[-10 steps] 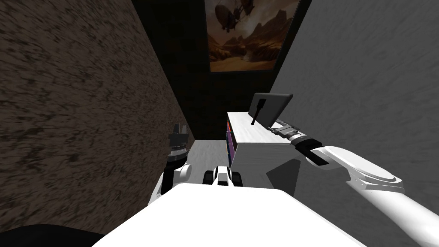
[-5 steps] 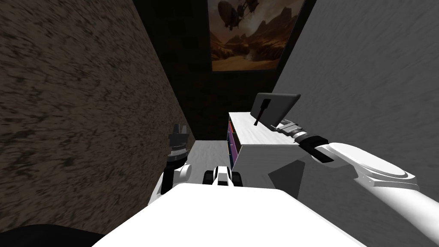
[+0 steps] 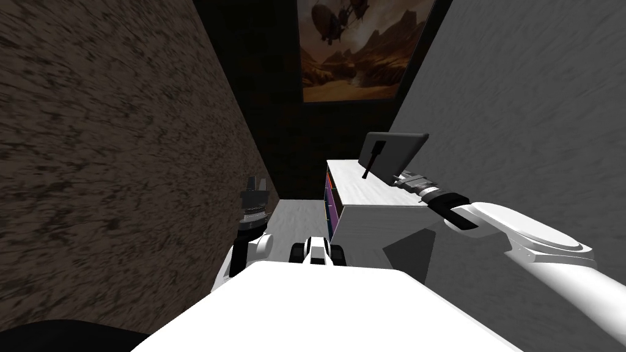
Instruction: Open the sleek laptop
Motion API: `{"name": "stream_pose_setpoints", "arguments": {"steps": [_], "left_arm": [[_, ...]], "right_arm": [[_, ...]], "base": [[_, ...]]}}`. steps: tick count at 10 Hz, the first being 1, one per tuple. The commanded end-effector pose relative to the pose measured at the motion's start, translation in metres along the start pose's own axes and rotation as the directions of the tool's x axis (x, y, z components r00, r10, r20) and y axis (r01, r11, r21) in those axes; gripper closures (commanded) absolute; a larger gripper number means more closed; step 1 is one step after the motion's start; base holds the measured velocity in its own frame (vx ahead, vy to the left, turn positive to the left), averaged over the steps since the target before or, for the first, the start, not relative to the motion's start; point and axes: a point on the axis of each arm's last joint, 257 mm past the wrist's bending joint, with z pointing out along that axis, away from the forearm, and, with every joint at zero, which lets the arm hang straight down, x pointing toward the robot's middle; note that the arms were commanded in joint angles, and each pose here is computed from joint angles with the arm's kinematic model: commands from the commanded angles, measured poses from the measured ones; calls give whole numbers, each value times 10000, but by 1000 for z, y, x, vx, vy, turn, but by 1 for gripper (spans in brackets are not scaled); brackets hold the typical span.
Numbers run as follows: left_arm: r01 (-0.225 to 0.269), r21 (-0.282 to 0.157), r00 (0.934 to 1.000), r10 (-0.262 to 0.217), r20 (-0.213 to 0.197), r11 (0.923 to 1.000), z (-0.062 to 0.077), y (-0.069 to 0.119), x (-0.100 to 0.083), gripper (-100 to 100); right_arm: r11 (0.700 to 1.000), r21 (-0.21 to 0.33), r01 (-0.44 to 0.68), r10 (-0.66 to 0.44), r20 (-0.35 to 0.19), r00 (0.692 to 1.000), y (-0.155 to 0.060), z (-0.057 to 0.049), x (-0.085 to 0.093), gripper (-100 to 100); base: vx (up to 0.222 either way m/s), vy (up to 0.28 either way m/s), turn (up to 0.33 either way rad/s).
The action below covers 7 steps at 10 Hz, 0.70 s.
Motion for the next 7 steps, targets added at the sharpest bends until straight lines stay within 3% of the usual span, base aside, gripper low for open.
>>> {"name": "stream_pose_setpoints", "arguments": {"steps": [1, 4, 5, 7], "left_arm": [[0, 0, 10000, 0, 0, 10000, 0, 0, 0, 0], [0, 0, 10000, 0, 0, 10000, 0, 0, 0, 0], [0, 0, 10000, 0, 0, 10000, 0, 0, 0, 0], [0, 0, 10000, 0, 0, 10000, 0, 0, 0, 0]], "right_arm": [[9945, 129, -1038, 1038, -19, 9946, -10, 1, 3, 100], [9755, 270, -2184, 2185, -9, 9758, -20, 3, 6, 100], [9811, 193, -1928, 1928, -18, 9812, -15, 3, 6, 100], [9470, 364, -3190, 3192, 5, 9477, -21, 3, 13, 100]], "base": [[-27, -22, 36], [-23, -14, 37], [-5, -3, 9], [-27, -31, 67]]}}
